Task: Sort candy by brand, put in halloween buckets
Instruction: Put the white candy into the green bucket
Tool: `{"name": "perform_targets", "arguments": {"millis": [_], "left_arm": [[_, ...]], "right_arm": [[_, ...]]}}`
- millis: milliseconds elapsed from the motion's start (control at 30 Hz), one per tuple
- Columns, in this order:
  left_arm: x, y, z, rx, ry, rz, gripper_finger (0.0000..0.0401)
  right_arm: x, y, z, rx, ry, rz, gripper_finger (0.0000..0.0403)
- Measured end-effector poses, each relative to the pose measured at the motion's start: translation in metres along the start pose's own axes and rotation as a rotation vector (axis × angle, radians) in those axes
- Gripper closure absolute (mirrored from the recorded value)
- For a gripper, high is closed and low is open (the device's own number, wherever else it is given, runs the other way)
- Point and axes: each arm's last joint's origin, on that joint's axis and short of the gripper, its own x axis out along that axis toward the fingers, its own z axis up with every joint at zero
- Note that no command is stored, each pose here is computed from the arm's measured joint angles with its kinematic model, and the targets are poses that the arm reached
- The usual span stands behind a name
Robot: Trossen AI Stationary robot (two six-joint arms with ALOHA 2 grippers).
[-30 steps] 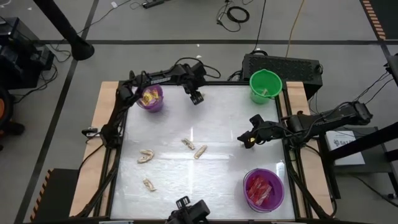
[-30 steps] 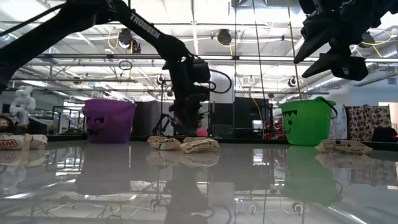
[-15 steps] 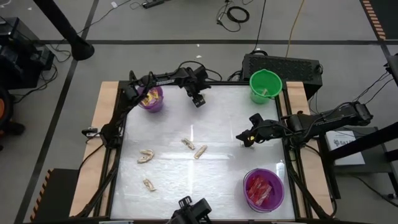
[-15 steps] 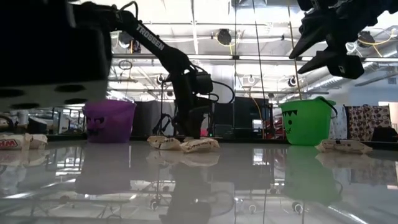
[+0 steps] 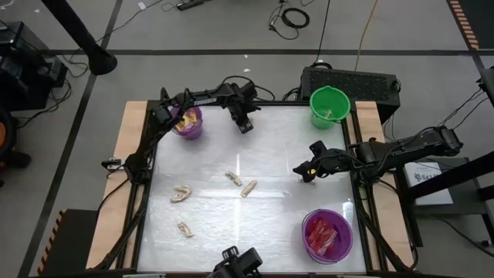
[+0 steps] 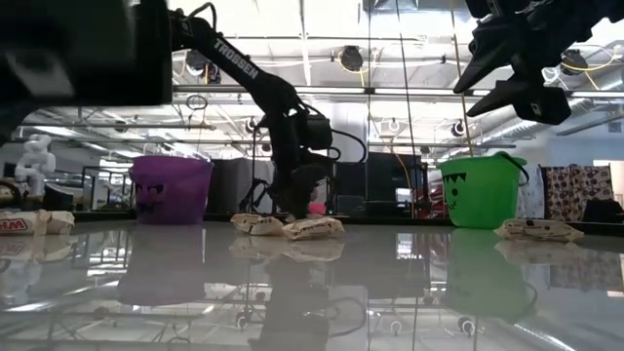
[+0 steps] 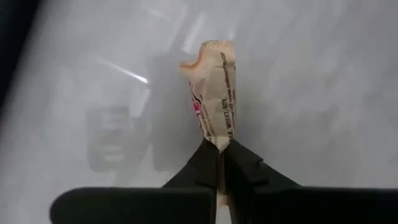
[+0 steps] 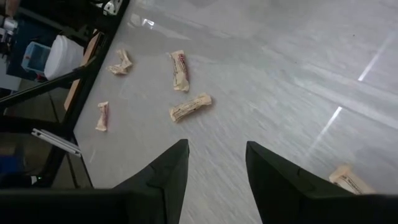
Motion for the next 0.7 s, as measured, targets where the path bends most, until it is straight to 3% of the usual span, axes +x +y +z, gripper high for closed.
{"name": "perform_targets", "arguments": {"millis": [167, 400, 700], "left_arm": [[-0.013, -0.010, 0.005, 0.011, 0.016, -0.054, 0.0379], [-0.045, -0.048, 0.022, 0.105, -0.092, -0.094, 0.0387], [-0.066, -0.114, 0.060, 0.288, -0.458, -0.137, 0.0388]], "right_arm": [[0.000, 0.000, 0.000, -0.010, 0.000, -0.001, 0.0250], [0.000, 0.000, 0.000, -0.025, -0.008, -0.006, 0.0250], [0.000, -0.001, 0.000, -0.030, -0.005, -0.011, 0.0250]]}}
